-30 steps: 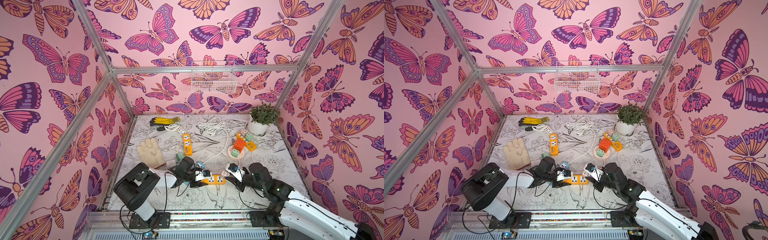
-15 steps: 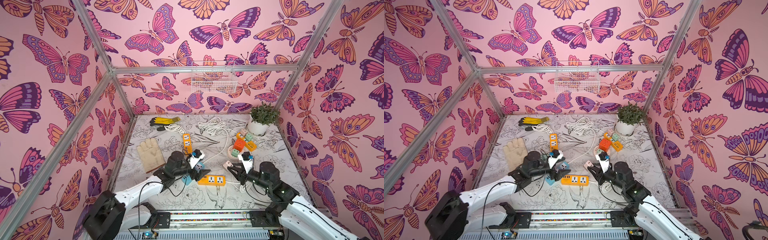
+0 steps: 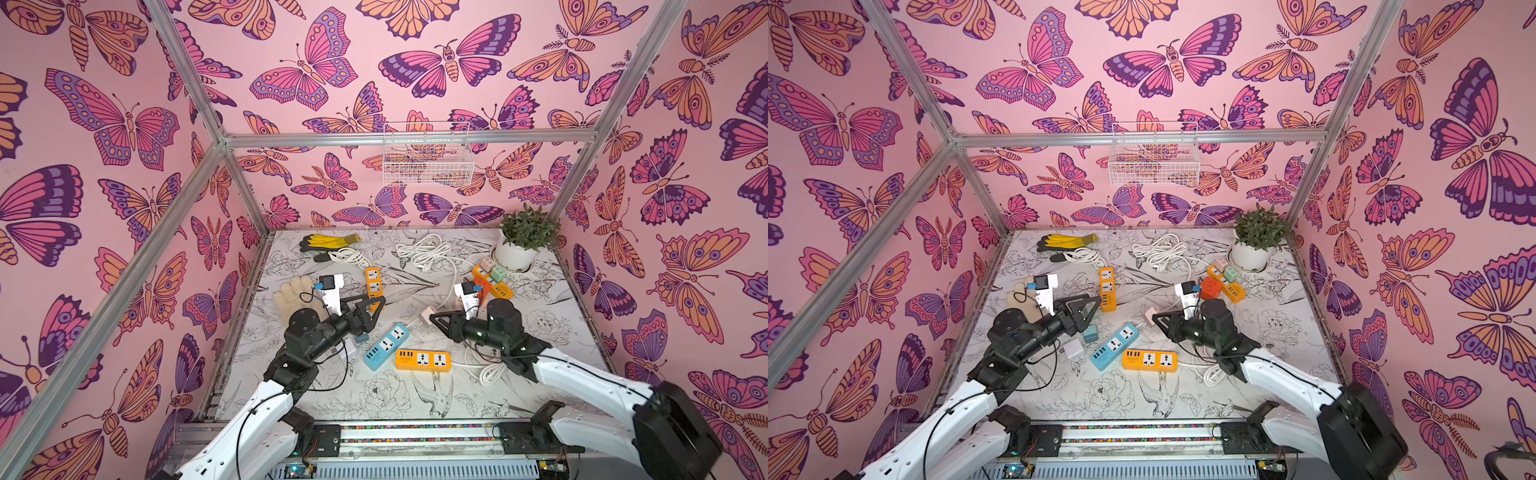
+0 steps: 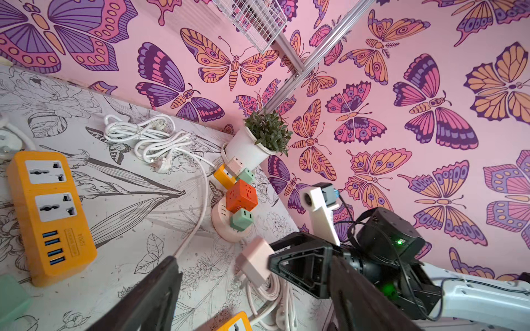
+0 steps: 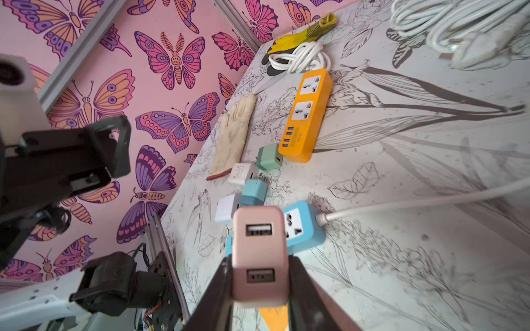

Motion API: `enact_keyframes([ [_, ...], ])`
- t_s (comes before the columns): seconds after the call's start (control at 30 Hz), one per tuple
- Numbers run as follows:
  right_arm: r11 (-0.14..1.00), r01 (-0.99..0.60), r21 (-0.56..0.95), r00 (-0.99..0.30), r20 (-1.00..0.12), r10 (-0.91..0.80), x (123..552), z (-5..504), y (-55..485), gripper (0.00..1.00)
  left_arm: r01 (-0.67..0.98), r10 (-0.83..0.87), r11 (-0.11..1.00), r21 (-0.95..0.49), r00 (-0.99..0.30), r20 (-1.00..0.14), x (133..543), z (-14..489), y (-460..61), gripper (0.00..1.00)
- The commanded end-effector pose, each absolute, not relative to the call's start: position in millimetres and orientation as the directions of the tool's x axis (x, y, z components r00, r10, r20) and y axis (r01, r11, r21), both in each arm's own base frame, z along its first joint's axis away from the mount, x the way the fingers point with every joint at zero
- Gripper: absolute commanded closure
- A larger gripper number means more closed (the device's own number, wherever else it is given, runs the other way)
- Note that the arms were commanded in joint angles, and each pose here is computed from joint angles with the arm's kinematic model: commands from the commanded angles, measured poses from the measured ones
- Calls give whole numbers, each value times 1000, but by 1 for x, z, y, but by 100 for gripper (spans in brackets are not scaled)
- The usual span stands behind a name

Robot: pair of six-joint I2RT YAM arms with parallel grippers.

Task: Pull the plug off the socket
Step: Place the plug at the center of the board.

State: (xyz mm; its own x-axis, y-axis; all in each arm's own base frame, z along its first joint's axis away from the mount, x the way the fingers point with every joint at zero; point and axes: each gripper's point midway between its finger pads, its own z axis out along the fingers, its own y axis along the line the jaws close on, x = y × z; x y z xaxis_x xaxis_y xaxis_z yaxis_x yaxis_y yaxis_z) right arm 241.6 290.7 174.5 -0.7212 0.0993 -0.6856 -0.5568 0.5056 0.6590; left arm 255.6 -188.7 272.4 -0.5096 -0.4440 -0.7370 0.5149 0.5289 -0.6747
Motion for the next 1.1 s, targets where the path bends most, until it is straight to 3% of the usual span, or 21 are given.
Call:
enact_keyframes([
  [0.0, 419, -566, 710, -732, -666, 141, 251, 202, 325, 82, 471, -473, 531, -704, -524, -708, 255, 271, -183, 14],
  [0.17, 444, -458, 770, -816, -563, 135, 275, 174, 360, 82, 464, -480, 539, -703, -518, -708, 253, 269, -179, 15],
  [0.47, 507, -420, 753, -874, -486, -1, 286, 119, 415, 81, 466, -475, 553, -691, -505, -721, 251, 270, -176, 15],
  [1.07, 584, -411, 700, -898, -421, -128, 282, 68, 438, 77, 466, -470, 568, -678, -493, -732, 252, 269, -174, 15],
])
